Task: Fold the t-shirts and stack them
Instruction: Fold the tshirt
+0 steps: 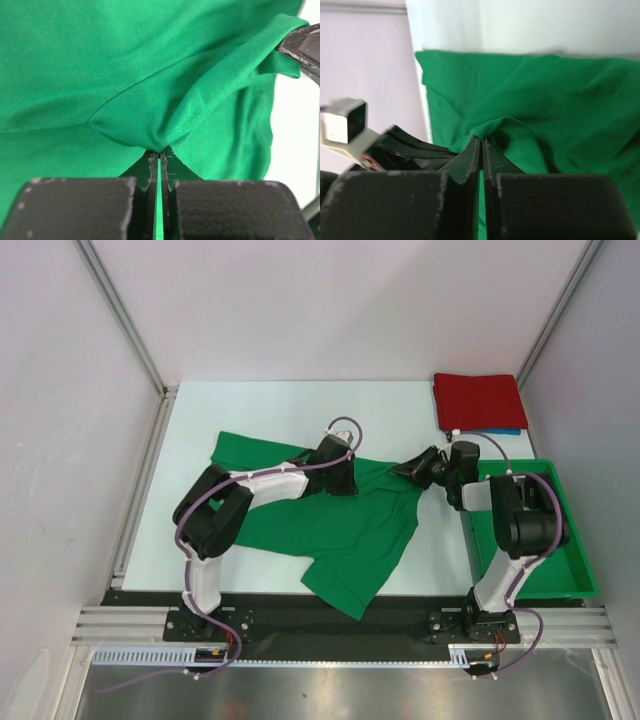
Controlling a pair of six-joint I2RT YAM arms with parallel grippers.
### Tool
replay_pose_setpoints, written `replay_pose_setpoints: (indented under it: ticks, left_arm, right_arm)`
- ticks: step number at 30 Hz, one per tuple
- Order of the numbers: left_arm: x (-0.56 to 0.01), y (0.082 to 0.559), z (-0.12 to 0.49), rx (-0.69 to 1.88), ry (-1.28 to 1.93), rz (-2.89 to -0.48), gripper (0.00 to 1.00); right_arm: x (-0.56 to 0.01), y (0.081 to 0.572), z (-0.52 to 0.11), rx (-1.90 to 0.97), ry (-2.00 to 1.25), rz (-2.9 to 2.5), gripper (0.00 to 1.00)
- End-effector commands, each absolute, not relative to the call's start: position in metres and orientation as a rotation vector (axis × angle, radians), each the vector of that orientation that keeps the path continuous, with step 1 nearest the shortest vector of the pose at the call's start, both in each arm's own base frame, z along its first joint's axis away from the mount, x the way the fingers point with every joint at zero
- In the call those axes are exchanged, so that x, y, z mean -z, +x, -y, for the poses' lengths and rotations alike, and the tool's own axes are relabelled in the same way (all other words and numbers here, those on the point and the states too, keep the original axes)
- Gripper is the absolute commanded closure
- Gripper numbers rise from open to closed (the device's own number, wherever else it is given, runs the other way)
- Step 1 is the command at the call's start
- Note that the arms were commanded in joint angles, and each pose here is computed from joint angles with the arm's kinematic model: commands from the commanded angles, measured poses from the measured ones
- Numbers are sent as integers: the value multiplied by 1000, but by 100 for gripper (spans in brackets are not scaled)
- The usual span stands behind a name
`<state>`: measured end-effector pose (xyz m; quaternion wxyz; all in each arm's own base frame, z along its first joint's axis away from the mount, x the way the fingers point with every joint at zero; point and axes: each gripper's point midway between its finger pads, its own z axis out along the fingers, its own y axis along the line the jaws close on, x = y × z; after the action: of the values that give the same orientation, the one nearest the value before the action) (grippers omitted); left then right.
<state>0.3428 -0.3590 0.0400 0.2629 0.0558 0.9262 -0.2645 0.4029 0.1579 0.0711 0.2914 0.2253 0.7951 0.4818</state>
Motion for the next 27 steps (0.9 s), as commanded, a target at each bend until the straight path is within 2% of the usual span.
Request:
replay_pose_setpoints:
  ticks: [1,14,24,27]
  left_arm:
    - [-91,342,354,727,282,-2438,100]
    - [-89,310,343,853,503,-2552,98]
    - [-81,290,333,881,634,-2607,97]
    - [-80,285,329,871,659,-2614,92]
  right_arm:
    - [-81,382,-154,-1126,447,-2197,96]
    - [-70,308,-166,-963,295,-2352,95]
    - [-66,278,-170,-988,258,-2389,93]
    - [-68,275,-171,-992,244,-2392,92]
